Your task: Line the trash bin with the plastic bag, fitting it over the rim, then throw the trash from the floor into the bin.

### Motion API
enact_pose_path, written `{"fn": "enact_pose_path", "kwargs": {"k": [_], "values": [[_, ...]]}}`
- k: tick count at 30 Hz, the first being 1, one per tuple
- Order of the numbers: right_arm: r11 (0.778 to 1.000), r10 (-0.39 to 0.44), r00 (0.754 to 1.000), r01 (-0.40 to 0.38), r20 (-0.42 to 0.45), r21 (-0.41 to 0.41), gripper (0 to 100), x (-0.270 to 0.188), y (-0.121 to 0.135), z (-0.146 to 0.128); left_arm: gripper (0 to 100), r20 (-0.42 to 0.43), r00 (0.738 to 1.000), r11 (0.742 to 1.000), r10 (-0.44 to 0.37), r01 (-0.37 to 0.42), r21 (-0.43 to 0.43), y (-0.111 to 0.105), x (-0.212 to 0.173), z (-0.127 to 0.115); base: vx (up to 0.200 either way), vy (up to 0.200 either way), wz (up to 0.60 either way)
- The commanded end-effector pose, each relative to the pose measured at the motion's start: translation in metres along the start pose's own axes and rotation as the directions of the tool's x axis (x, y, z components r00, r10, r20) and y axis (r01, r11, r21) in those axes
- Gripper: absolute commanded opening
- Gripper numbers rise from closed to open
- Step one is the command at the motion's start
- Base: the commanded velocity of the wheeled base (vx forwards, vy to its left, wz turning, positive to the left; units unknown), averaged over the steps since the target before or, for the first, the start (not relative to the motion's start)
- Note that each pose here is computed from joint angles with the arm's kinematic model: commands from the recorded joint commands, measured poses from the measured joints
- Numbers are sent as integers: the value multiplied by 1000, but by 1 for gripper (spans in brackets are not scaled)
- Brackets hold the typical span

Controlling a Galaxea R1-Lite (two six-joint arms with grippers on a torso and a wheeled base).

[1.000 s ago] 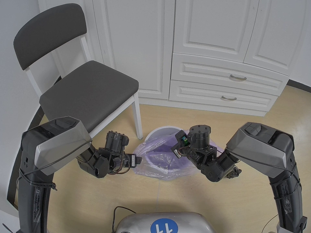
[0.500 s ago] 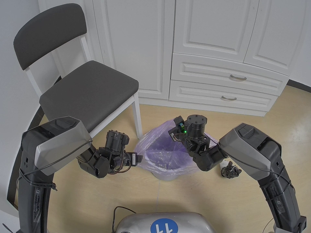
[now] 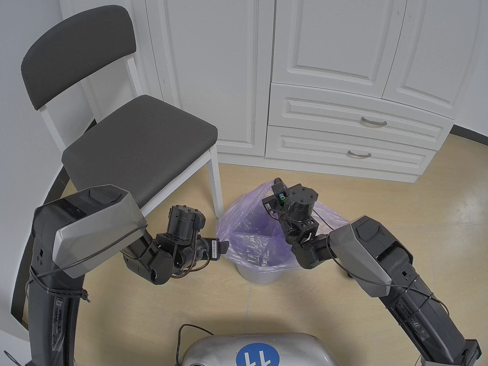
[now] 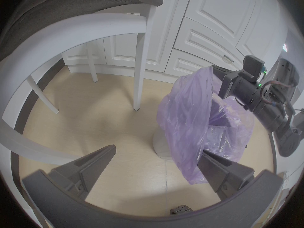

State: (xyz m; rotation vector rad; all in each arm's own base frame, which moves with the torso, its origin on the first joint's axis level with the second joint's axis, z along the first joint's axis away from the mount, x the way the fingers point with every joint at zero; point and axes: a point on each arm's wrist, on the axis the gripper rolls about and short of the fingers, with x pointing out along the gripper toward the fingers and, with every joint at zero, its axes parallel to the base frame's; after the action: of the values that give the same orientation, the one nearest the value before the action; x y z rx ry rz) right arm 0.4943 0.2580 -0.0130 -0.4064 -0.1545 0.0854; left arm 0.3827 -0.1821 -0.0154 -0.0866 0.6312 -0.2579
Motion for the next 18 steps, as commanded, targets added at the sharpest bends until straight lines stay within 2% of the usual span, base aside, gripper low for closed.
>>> {"fn": "enact_pose_path", "kwargs": {"k": [1, 2, 3, 4, 6, 7, 9, 10, 12, 17, 18], "values": [[1000, 9, 1000, -9, -18, -8, 100, -2, 6, -16, 100, 4, 1000, 1000, -5, 5, 2, -2, -3, 1, 0, 0, 0], [1000, 9, 1000, -9, -18, -8, 100, -2, 6, -16, 100, 4, 1000, 1000, -5, 5, 2, -2, -3, 1, 0, 0, 0], [999, -35, 998, 34, 53, 26, 100, 0, -1, 1, 100, 9, 1000, 1000, -13, 13, 5, -5, -6, 2, 0, 0, 0], [998, -52, 995, 48, 87, 44, 100, 0, -4, 12, 100, 11, 1000, 1000, -23, 23, 11, -9, -7, 1, 0, 0, 0], [997, -57, 993, 52, 99, 50, 100, 0, -6, 16, 100, 14, 1000, 1000, -26, 26, 12, -10, -7, 1, 0, 0, 0], [995, -73, 987, 63, 144, 73, 100, 0, -11, 39, 100, 22, 999, 999, -36, 36, 17, -14, -8, -1, 0, 0, 0], [994, -70, 980, 53, 184, 93, 100, -2, -11, 62, 100, 25, 999, 999, -45, 44, 22, -18, -8, -4, 0, 0, 0], [994, -70, 980, 53, 184, 93, 100, -2, -11, 62, 100, 25, 999, 999, -45, 44, 22, -18, -8, -4, 0, 0, 0], [989, -68, 972, 35, 225, 146, 100, -9, -4, 85, 100, 34, 998, 998, -55, 54, 29, -24, -6, -6, 0, 0, 0], [985, -59, 965, 14, 256, 174, 100, -16, 5, 100, 100, 92, 995, 999, 25, -28, 30, -36, 8, -8, 0, 0, 0], [988, -24, 974, -11, 226, 154, 100, -23, 9, 99, 100, 124, 990, 998, 64, -67, 20, -36, 14, -5, 0, 0, 0]]}}
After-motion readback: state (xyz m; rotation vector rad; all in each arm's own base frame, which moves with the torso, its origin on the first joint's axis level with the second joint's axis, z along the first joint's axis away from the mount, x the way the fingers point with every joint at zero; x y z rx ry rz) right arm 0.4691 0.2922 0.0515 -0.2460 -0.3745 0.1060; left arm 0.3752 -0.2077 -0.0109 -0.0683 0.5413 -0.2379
